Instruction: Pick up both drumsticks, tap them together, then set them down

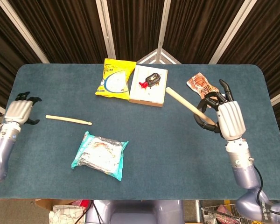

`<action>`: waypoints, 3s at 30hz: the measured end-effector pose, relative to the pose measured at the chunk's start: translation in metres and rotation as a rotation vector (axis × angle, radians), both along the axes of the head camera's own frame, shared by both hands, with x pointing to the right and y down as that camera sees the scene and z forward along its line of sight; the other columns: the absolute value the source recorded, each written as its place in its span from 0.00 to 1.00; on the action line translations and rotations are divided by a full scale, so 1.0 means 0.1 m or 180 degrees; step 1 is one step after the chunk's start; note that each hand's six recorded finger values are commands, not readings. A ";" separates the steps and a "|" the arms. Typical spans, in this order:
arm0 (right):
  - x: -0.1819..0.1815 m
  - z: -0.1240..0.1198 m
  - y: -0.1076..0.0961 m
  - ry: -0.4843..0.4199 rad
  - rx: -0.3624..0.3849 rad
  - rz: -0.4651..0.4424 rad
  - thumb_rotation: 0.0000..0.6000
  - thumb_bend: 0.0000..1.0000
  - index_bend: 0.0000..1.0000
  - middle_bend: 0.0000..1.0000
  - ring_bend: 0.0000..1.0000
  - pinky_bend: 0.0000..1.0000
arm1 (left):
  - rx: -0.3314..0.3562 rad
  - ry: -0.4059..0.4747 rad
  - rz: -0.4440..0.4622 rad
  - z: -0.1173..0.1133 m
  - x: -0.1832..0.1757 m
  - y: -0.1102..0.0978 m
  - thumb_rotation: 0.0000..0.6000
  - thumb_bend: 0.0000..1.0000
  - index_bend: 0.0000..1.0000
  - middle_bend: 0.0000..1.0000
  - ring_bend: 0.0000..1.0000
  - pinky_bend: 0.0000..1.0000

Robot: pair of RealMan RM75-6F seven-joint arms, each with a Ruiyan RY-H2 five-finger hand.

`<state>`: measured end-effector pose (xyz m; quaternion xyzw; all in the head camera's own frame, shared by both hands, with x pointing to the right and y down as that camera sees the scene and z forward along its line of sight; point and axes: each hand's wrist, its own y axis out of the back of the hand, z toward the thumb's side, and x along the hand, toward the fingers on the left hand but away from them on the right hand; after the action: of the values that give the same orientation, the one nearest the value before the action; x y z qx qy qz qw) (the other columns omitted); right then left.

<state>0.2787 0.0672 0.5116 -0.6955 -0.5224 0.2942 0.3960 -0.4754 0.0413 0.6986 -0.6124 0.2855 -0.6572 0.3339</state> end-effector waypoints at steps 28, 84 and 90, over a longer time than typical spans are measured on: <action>0.27 0.04 0.06 0.0170 -0.0020 0.0192 1.00 0.43 0.70 0.66 0.36 0.00 | -0.0161 0.0338 0.0283 0.59 0.79 0.16 1.00 0.32 0.42 0.41 0.00 0.00; 0.39 0.10 0.12 0.0240 -0.0060 0.0289 1.00 0.43 0.71 0.66 0.36 0.00 | -0.0433 -0.0306 0.0513 0.63 0.75 0.29 1.00 0.37 0.59 0.57 0.06 0.00; 0.39 0.10 0.12 0.0240 -0.0058 0.0295 1.00 0.43 0.71 0.66 0.36 0.00 | -0.0410 -0.0405 0.0597 0.63 0.75 0.29 1.00 0.37 0.59 0.57 0.06 0.00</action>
<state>0.3177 0.0790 0.5213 -0.6625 -0.5360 0.3430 0.3950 -0.4006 0.0700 0.7614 -0.6137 0.1624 -0.6776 0.3713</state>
